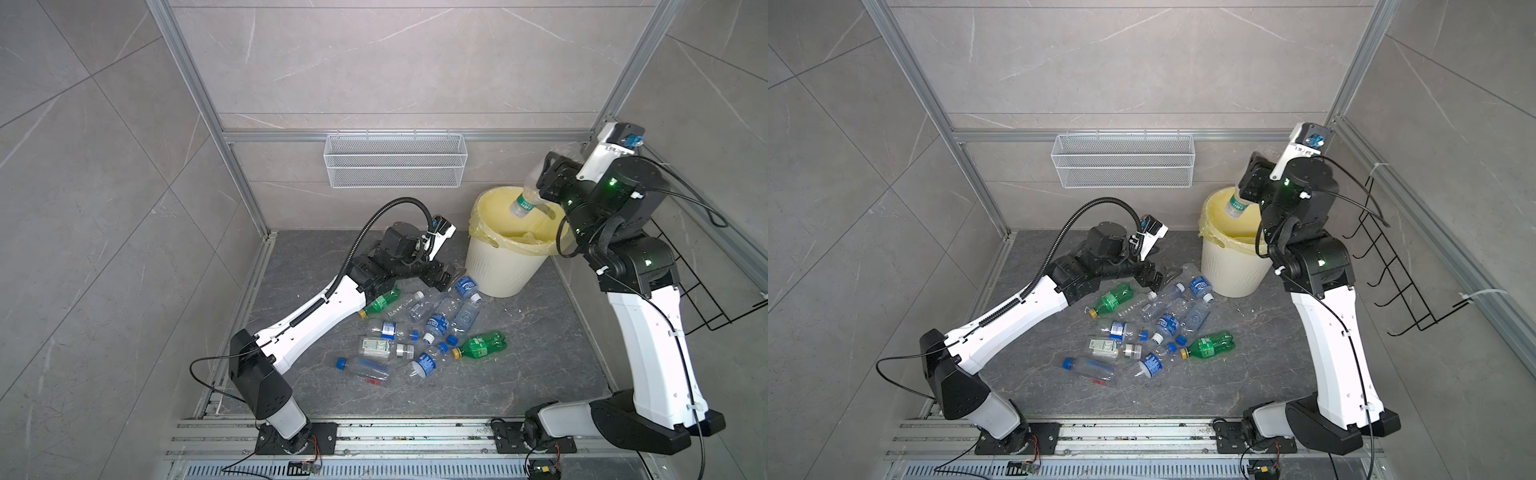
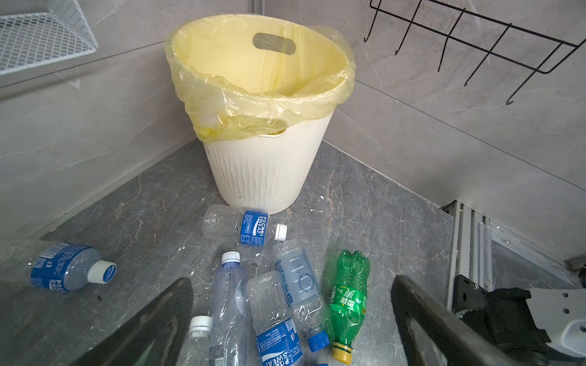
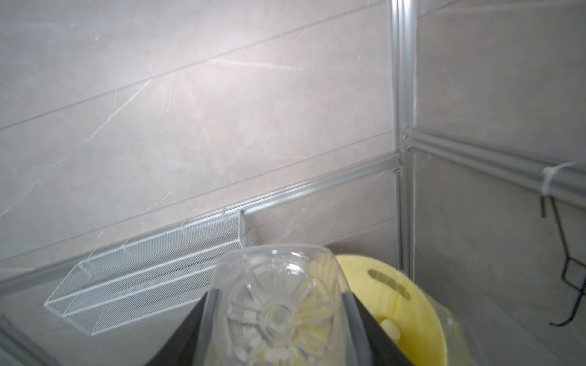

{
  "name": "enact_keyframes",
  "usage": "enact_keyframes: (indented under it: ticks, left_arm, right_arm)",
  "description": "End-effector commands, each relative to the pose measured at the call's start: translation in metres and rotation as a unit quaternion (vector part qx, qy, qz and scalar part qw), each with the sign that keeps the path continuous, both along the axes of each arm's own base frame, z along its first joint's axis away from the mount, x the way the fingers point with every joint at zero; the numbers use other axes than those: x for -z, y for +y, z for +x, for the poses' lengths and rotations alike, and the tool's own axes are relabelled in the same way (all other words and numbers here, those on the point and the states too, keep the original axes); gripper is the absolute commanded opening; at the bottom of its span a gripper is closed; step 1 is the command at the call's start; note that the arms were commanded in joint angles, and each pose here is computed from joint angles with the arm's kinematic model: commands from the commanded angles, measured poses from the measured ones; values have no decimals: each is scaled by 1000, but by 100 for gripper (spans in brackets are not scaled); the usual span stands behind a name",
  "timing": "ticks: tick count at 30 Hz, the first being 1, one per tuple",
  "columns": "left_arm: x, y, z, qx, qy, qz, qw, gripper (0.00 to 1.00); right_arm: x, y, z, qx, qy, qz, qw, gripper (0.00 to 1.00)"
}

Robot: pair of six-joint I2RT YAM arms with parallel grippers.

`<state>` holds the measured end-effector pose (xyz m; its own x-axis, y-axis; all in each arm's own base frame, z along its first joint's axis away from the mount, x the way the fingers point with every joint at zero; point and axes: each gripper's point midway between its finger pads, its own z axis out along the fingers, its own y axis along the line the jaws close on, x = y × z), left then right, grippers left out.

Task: Throw the plastic bottles in the bin
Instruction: 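Carry the clear bottle over the bin with the right gripper and release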

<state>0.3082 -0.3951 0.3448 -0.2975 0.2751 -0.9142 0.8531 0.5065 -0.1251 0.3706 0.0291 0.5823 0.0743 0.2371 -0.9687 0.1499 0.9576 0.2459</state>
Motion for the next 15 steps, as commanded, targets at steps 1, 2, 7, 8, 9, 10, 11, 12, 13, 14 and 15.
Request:
enact_keyframes:
  ticks: [1,2,7,8,9,10,11,12,13,14,15]
  left_arm:
    - [-4,3,2,-4,-15,10,1000,100]
    - [-3,4,2,-4,-14,12,1000,100]
    - [8,14,2,-22,-13,29,999,100]
    - [10,15,3,-25,-13,32,999,100]
    - [13,17,4,-31,-13,38,999,100]
    - [16,19,6,-37,-12,42,998,100]
    - [19,20,7,-40,-11,47,998,100]
    - [22,21,9,-46,-9,52,998,100]
    - [25,22,12,-53,-7,56,997,100]
    - [27,23,14,-59,-7,60,996,100]
    - [31,23,16,-65,-4,64,996,100]
  right_arm:
    - [57,-19,63,53,88,-12,995,32]
    - [75,-25,75,61,118,-2,991,36]
    - [111,-34,100,67,178,16,982,86]
    - [109,-32,99,61,172,19,983,92]
    - [109,-30,99,51,163,22,985,97]
    - [104,-29,96,46,152,25,987,99]
    - [104,-28,93,44,149,26,988,100]
    - [104,-27,92,41,149,26,988,100]
    - [105,-26,91,37,150,24,988,100]
    - [107,-26,90,36,153,24,987,100]
    - [109,-25,89,33,157,24,987,99]
